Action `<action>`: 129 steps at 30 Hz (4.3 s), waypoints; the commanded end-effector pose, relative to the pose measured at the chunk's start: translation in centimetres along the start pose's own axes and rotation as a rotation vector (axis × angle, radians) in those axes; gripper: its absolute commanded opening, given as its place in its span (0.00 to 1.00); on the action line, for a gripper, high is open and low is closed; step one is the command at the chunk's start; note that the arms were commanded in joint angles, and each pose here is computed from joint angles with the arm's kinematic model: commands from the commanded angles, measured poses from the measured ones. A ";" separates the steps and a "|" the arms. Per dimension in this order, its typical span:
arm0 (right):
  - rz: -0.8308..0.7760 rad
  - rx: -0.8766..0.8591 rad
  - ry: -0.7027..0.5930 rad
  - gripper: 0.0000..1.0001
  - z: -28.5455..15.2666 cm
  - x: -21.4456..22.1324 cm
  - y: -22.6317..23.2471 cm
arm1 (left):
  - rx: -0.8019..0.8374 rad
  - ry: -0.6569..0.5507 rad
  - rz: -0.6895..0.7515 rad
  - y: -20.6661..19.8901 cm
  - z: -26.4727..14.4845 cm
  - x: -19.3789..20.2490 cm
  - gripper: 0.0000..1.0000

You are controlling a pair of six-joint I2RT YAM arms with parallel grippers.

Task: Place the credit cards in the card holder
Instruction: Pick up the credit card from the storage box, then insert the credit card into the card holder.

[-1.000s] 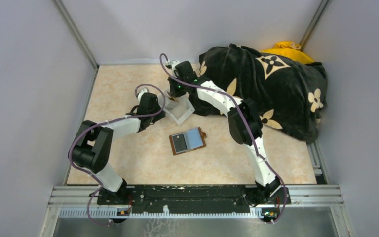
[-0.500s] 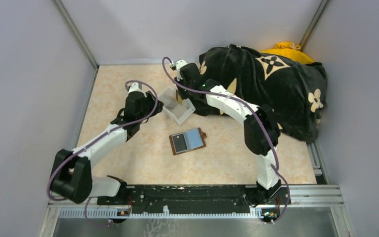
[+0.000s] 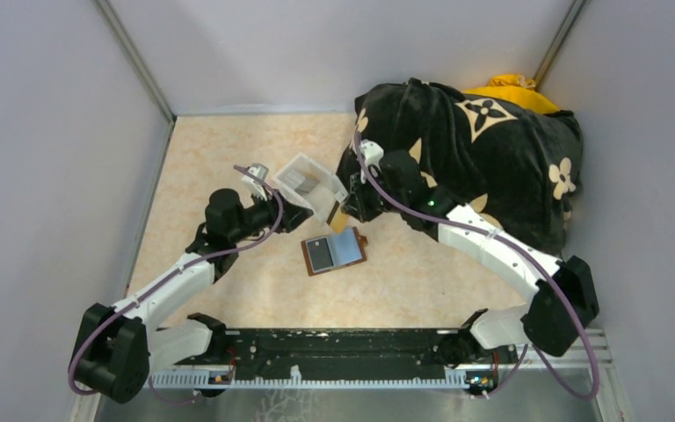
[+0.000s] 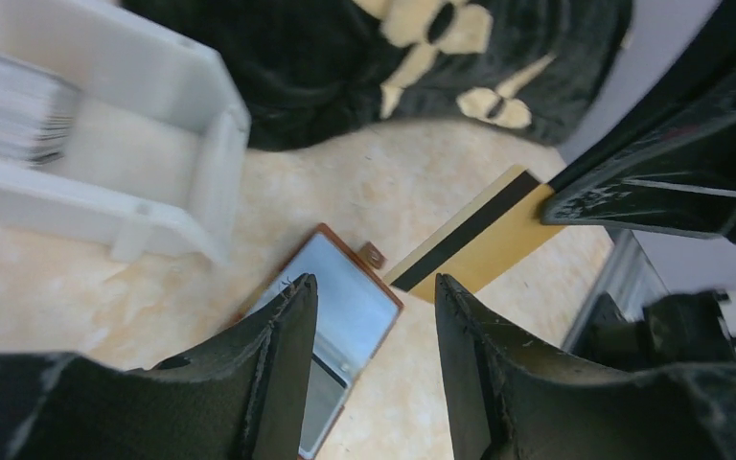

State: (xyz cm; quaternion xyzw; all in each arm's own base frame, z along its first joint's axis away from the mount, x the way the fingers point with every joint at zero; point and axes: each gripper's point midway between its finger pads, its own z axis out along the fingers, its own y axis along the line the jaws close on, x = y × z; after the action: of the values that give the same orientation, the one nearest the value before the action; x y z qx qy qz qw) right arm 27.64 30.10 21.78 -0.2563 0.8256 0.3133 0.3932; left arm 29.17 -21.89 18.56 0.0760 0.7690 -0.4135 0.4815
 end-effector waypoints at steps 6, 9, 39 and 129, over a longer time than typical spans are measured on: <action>0.139 -0.248 0.019 0.00 -2.5 4.1 4.2 | 0.428 0.083 0.123 -7.1 -2.3 2.5 0.55; 0.164 -0.290 0.014 0.00 -2.9 4.6 4.7 | 0.482 0.152 0.133 -8.1 -2.0 3.9 0.55; 0.253 -0.304 0.027 0.08 -2.1 5.3 2.3 | 0.538 0.333 0.101 -8.7 -0.5 8.5 0.00; 0.187 0.213 0.226 0.14 8.5 15.0 -6.8 | -0.354 0.118 -0.617 3.6 1.3 16.7 0.00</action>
State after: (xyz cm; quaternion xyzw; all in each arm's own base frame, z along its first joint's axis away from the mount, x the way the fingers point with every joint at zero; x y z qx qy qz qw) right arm 26.97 27.43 3.00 -0.1634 0.9200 0.2210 0.2794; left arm 23.86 -25.56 3.72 -0.2106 0.8389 -0.3978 0.3059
